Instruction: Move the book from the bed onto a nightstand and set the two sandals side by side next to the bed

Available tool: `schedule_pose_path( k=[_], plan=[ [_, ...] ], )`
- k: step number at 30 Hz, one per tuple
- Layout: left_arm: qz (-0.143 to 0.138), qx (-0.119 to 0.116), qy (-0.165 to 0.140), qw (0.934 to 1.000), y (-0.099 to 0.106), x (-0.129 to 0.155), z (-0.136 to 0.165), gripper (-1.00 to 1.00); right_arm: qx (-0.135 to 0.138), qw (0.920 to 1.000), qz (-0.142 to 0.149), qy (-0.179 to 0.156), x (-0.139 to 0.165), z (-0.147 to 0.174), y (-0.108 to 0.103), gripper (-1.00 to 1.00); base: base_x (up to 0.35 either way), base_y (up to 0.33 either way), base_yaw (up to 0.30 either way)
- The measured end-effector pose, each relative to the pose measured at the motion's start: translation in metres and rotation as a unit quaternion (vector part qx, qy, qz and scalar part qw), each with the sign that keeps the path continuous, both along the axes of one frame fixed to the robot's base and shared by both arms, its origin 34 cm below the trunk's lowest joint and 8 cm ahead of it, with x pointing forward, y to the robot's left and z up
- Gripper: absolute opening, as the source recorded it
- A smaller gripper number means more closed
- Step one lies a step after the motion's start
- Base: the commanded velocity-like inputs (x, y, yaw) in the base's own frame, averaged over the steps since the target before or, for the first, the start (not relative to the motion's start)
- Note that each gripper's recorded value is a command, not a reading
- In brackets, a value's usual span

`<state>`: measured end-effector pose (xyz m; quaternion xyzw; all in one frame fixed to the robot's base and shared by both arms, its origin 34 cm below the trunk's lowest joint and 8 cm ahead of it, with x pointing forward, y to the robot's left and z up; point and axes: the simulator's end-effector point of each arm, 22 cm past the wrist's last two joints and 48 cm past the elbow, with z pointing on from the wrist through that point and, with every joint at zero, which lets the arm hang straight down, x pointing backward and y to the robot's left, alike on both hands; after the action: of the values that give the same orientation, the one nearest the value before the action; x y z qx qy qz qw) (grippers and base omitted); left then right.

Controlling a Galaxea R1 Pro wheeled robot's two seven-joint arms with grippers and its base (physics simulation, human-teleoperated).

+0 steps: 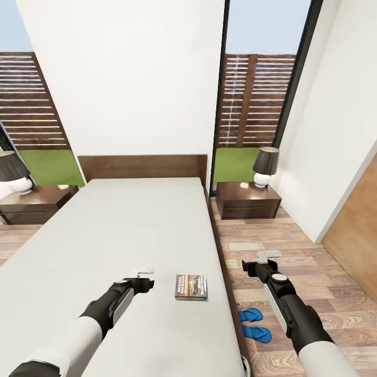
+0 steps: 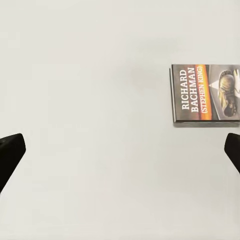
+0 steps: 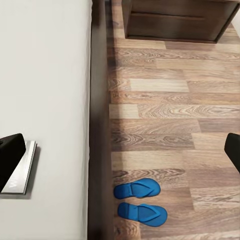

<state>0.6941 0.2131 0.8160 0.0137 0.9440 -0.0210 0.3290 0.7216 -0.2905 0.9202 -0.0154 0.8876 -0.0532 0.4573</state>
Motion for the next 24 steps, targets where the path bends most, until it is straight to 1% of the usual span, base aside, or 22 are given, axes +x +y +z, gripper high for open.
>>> schedule_pose_path(
  k=[7, 24],
  plan=[
    [0.0, 0.0, 0.0, 1.0, 0.0, 0.0, 0.0, 1.0, 0.0, 1.0, 0.001, 0.002, -0.001, -0.002, 0.001, 1.0, 0.0, 0.0, 0.0],
    [0.0, 0.0, 0.0, 1.0, -0.001, 0.0, 0.0, 1.0, -0.006, 0.9999, 0.014, 0.005, -0.002, -0.005, 0.01, 1.0, 0.0, 0.0, 0.0]
  ],
)
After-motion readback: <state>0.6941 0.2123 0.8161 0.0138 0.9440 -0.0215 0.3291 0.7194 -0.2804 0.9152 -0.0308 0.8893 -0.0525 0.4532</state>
